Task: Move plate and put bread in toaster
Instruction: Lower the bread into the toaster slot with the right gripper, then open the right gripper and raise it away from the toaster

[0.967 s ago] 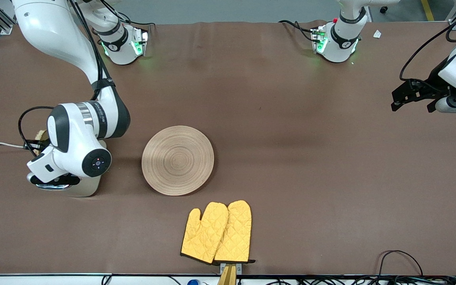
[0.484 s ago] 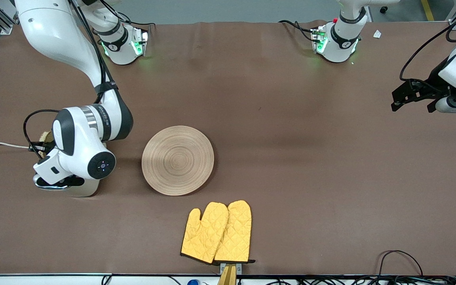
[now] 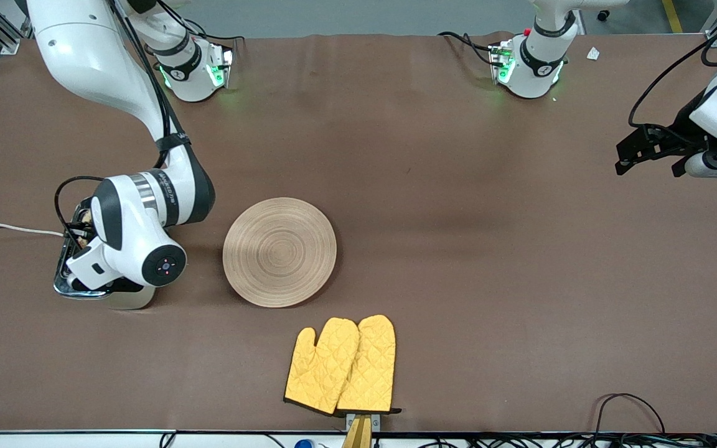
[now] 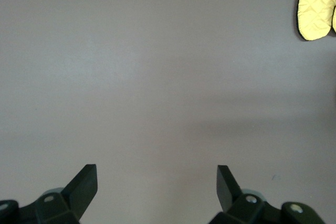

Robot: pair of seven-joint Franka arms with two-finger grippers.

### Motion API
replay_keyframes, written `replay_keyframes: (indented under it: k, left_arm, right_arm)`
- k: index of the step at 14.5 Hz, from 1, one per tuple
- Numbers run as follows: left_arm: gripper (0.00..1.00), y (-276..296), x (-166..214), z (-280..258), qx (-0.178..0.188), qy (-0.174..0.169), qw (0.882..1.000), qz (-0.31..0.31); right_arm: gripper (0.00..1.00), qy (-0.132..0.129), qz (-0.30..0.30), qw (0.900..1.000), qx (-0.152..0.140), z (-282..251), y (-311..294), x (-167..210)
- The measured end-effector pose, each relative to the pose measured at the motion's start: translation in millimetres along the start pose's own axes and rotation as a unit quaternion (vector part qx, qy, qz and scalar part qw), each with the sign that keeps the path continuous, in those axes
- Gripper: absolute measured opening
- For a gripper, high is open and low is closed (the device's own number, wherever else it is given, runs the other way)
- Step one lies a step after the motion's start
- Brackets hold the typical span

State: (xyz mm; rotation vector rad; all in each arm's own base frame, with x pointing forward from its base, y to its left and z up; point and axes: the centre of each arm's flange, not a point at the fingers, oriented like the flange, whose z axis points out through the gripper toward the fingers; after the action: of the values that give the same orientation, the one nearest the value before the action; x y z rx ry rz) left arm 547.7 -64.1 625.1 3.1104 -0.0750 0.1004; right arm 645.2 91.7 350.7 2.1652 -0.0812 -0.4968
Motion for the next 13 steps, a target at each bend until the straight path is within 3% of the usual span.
replay_keyframes:
  k: [6, 9, 10, 13]
  left_arm:
    - [1.00, 0.0, 0.0, 0.0, 0.000, 0.000, 1.000, 0.000]
    - [1.00, 0.0, 0.2, 0.0, 0.000, 0.001, 1.000, 0.000]
    - [1.00, 0.0, 0.3, 0.0, 0.000, 0.001, 1.000, 0.000]
    - [1.00, 0.0, 0.4, 0.0, 0.000, 0.001, 1.000, 0.000]
  right_arm:
    - [0.63, -0.001, -0.003, 1.000, -0.002, 1.0, -5.8, 1.6]
    - [0.94, 0.001, -0.008, 1.000, 0.027, -14.4, -6.6, -8.6]
    - [1.00, 0.004, -0.005, 0.999, 0.045, -26.8, 2.4, -17.3]
    - [1.00, 0.027, 0.013, 0.993, 0.114, -69.6, 55.2, -58.6]
